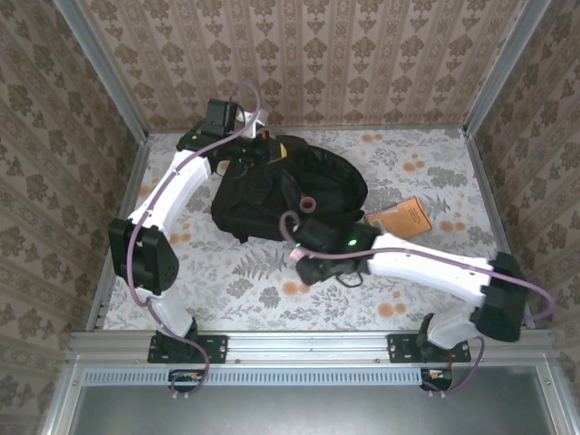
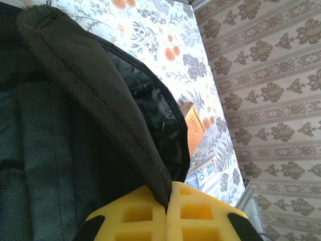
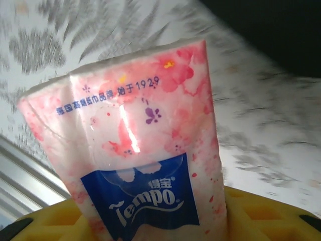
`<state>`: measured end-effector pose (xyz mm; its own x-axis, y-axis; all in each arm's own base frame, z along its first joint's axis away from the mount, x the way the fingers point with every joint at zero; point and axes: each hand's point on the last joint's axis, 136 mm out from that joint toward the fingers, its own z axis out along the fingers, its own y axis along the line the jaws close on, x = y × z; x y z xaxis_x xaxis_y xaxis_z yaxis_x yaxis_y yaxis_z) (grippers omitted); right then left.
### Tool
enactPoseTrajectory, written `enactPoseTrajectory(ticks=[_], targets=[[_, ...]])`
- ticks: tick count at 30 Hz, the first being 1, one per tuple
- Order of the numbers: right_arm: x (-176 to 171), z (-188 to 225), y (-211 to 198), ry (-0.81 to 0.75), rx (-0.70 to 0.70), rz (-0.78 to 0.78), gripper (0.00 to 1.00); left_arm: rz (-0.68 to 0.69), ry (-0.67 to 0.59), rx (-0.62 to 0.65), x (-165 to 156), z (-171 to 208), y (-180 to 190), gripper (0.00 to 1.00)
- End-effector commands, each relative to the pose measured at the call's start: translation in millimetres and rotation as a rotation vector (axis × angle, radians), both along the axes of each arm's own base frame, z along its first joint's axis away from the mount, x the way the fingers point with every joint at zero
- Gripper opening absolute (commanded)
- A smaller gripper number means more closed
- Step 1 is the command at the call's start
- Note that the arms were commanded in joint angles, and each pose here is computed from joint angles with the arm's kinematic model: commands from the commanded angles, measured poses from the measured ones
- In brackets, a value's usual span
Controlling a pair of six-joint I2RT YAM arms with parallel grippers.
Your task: Pack books, pencil case, and school supplies into a backpack
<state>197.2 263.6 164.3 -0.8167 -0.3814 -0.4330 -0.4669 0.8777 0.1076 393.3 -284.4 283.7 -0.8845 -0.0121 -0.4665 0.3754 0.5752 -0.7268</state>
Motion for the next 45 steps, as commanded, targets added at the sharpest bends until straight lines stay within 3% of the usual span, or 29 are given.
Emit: enactPoseTrajectory(ticks=[1, 11, 20, 26, 31, 33, 35, 45], targets=[[13, 26, -43, -0.066, -0.004, -0.081, 0.51, -0.058, -0.101, -0.021, -21, 46, -7, 0.00], [79, 57, -92, -0.152, -0.080, -0.220, 0.52, -0.143, -0.166, -0.023, -62, 83, -20, 0.00], [130, 27, -54, -0.077, -0.138, -0.176, 0.55, -0.164, -0.183, -0.071, -77, 103, -24, 0.00], [171, 20, -34, -0.094, -0.145, -0.244, 0.58, -0.176, -0.201, -0.116, -87, 120, -24, 0.00], [204, 22, -28, -0.150, -0.183, -0.295, 0.71, -0.174, -0.213, -0.117, -88, 123, -23, 0.00], [208, 22, -23, -0.150, -0.179, -0.288, 0.80, -0.171, -0.204, -0.113, -86, 119, -22, 0.00], [208, 24, -21, -0.154, -0.168, -0.286, 0.83, -0.168, -0.199, -0.113, -84, 117, -22, 0.00], [170, 87, -43, -0.265, 0.054, -0.276, 0.81, -0.116, -0.173, -0.067, -60, 91, -24, 0.00]])
